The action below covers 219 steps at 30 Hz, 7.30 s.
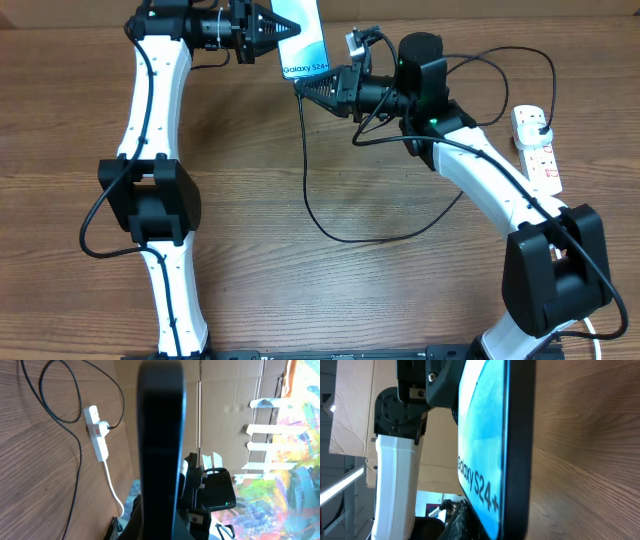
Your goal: Plug charger to phone and switch on socket
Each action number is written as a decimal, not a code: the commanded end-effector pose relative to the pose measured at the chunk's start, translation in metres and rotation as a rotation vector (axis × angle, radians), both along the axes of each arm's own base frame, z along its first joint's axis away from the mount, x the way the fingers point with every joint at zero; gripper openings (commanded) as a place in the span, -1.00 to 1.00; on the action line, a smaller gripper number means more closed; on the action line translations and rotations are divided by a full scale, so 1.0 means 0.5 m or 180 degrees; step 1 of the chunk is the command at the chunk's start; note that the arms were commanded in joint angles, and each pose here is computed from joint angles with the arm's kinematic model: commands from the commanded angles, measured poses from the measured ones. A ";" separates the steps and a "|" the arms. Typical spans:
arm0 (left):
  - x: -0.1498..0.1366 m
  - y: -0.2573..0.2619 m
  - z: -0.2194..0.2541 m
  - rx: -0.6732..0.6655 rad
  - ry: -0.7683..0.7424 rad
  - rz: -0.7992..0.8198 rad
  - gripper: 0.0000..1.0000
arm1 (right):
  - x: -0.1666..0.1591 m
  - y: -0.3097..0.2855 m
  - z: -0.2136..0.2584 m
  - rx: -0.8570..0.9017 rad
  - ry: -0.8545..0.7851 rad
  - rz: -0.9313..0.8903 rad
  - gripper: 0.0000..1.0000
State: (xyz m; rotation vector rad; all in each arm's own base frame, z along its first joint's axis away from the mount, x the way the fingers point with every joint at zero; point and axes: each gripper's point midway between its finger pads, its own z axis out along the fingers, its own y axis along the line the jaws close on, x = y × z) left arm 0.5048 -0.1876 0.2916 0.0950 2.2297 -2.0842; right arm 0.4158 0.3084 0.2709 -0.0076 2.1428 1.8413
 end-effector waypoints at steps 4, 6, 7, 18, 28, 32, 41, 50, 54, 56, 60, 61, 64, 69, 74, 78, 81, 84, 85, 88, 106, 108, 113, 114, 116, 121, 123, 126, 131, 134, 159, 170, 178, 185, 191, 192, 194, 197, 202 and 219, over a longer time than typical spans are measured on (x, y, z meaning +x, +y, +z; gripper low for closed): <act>-0.054 -0.034 0.073 -0.0241 -0.0120 -0.0313 -0.92 | 0.050 -0.032 0.020 -0.0018 -0.0121 -0.0438 -0.92; -0.051 -0.030 0.074 -0.0238 -0.0154 -0.0297 -0.92 | 0.050 -0.033 0.021 -0.0009 -0.0103 -0.0424 -0.92; -0.048 -0.025 0.075 -0.0237 -0.0178 -0.0282 -0.92 | 0.047 -0.032 0.021 -0.0006 -0.0101 -0.0403 -0.92; -0.014 0.059 0.079 -0.0233 -0.0157 -0.0012 -0.92 | 0.035 -0.028 0.022 0.0016 -0.0071 -0.0280 -0.92; -0.021 0.037 0.079 -0.0235 -0.0185 -0.0084 -0.91 | 0.017 -0.023 0.024 0.0043 -0.0074 -0.0108 -0.92; -0.022 0.024 0.082 -0.0232 -0.0382 -0.0129 -0.92 | -0.026 -0.012 0.037 0.0085 -0.0376 0.0337 -0.92; -0.005 0.035 0.085 -0.0162 -0.1275 -0.0074 -0.92 | -0.212 -0.014 0.053 0.0528 -0.1742 0.2020 -0.93; -0.002 0.047 0.086 -0.0154 -0.1554 -0.0054 -0.92 | -0.243 0.010 0.034 0.0596 -0.2007 0.2144 -0.93; 0.002 0.060 0.085 -0.0134 -0.1801 -0.0022 -0.92 | -0.248 0.008 0.022 0.0603 -0.2039 0.2139 -0.93; 0.003 0.062 0.085 -0.0130 -0.1843 -0.0017 -0.92 | -0.251 0.007 0.017 0.0604 -0.2034 0.2137 -0.93; 0.004 0.064 0.085 -0.0123 -0.1988 -0.0015 -0.91 | -0.258 0.005 0.005 0.0614 -0.2085 0.2135 -0.93; 0.004 0.064 0.085 -0.0121 -0.2015 -0.0015 -0.92 | -0.259 0.004 0.003 0.0615 -0.2093 0.2134 -0.93; 0.004 0.064 0.085 -0.0119 -0.2083 -0.0019 -0.91 | -0.263 0.002 -0.003 0.0621 -0.2143 0.2131 -0.93; 0.004 0.064 0.085 -0.0118 -0.2123 -0.0020 -0.92 | -0.264 0.002 -0.004 0.0624 -0.2190 0.2128 -0.93; 0.003 0.064 0.085 -0.0118 -0.2133 -0.0021 -0.92 | -0.263 0.002 -0.006 0.0606 -0.2172 0.2118 -0.93; 0.003 0.064 0.084 -0.0119 -0.2068 -0.0018 -0.91 | -0.261 0.003 -0.018 0.0508 -0.1987 0.2073 -0.93; 0.002 0.064 0.083 -0.0122 -0.1982 -0.0015 -0.92 | -0.204 0.007 -0.115 -0.0440 -0.1098 0.1543 -0.92; 0.001 0.064 0.083 -0.0124 -0.1892 -0.0011 -0.92 | -0.149 -0.049 -0.245 -0.1650 -0.0203 0.0784 -0.93; 0.001 0.064 0.082 -0.0124 -0.1878 -0.0010 -0.91 | -0.135 -0.107 -0.307 -0.2300 0.0260 0.0335 -0.92; 0.000 0.064 0.081 -0.0127 -0.1810 -0.0008 -0.91 | -0.134 -0.181 -0.357 -0.2965 0.0634 -0.0080 -0.93; 0.023 0.066 0.047 0.0165 -0.1292 0.0215 -0.92 | -0.195 -0.308 -0.482 -0.3899 0.1134 -0.0530 -0.93; 0.024 0.066 0.038 0.0223 -0.1205 0.0248 -0.91 | -0.200 -0.309 -0.493 -0.3897 0.1135 -0.0528 -0.92; 0.017 0.065 0.025 0.0284 -0.1240 0.0238 -0.91 | -0.219 -0.318 -0.511 -0.3942 0.1206 -0.0486 0.32; 0.017 0.064 0.023 0.0297 -0.1238 0.0239 -0.91 | -0.220 -0.318 -0.512 -0.3944 0.1211 -0.0482 0.39; 0.015 0.060 0.023 0.0297 -0.1239 0.0226 -0.92 | -0.221 -0.318 -0.512 -0.3943 0.1215 -0.0481 0.54; 0.014 0.050 0.019 0.0327 -0.1233 0.0211 -0.92 | -0.221 -0.318 -0.512 -0.3942 0.1222 -0.0488 1.00; 0.014 0.045 0.014 0.0366 -0.1203 0.0215 -0.91 | -0.221 -0.319 -0.512 -0.3947 0.1218 -0.0490 1.00; 0.015 0.037 -0.004 0.0504 -0.1095 0.0246 -0.92 | -0.233 -0.289 -0.507 -0.3691 0.1299 -0.0330 1.00; 0.010 0.023 -0.004 0.0498 -0.1146 0.0194 -0.91 | -0.244 -0.290 -0.510 -0.3699 0.1367 -0.0290 0.45; 0.006 0.013 -0.004 0.0496 -0.1170 0.0162 -0.92 | -0.240 -0.307 -0.515 -0.3788 0.1502 -0.0542 0.31; 0.002 0.002 -0.004 0.0489 -0.1172 0.0127 -0.92 | -0.282 -0.319 -0.582 -0.4010 0.1705 -0.0108 -0.22; 0.002 0.001 -0.004 0.0490 -0.1173 0.0127 -0.91 | -0.268 -0.315 -0.594 -0.3996 0.1643 -0.0151 -0.53; 0.002 0.001 -0.004 0.0490 -0.1166 0.0126 -0.92 | -0.263 -0.313 -0.594 -0.3981 0.1614 -0.0168 -0.63; 0.001 0.001 -0.004 0.0489 -0.1157 0.0125 -0.92 | -0.282 -0.321 -0.594 -0.4046 0.1712 -0.0092 -0.27; 0.001 0.001 -0.004 0.0488 -0.1156 0.0124 -0.91 | -0.284 -0.322 -0.594 -0.4052 0.1712 -0.0079 -0.46; 0.001 0.001 -0.004 0.0487 -0.1151 0.0123 -0.91 | -0.284 -0.322 -0.594 -0.4055 0.1715 -0.0076 -0.49; 0.001 0.001 -0.004 0.0487 -0.1151 0.0123 -0.92 | -0.284 -0.322 -0.594 -0.4056 0.1715 -0.0076 -0.50; 0.001 0.002 -0.004 0.0487 -0.1151 0.0124 -0.91 | -0.283 -0.322 -0.594 -0.4052 0.1711 -0.0080 -0.56; 0.001 0.001 -0.004 0.0487 -0.1151 0.0123 -0.91 | -0.284 -0.322 -0.594 -0.4052 0.1714 -0.0079 -0.73; -0.044 -0.007 0.072 -0.0253 -0.1583 -0.0261 -0.91 | -0.215 -0.134 -0.352 -0.2218 0.0305 0.0900 -0.93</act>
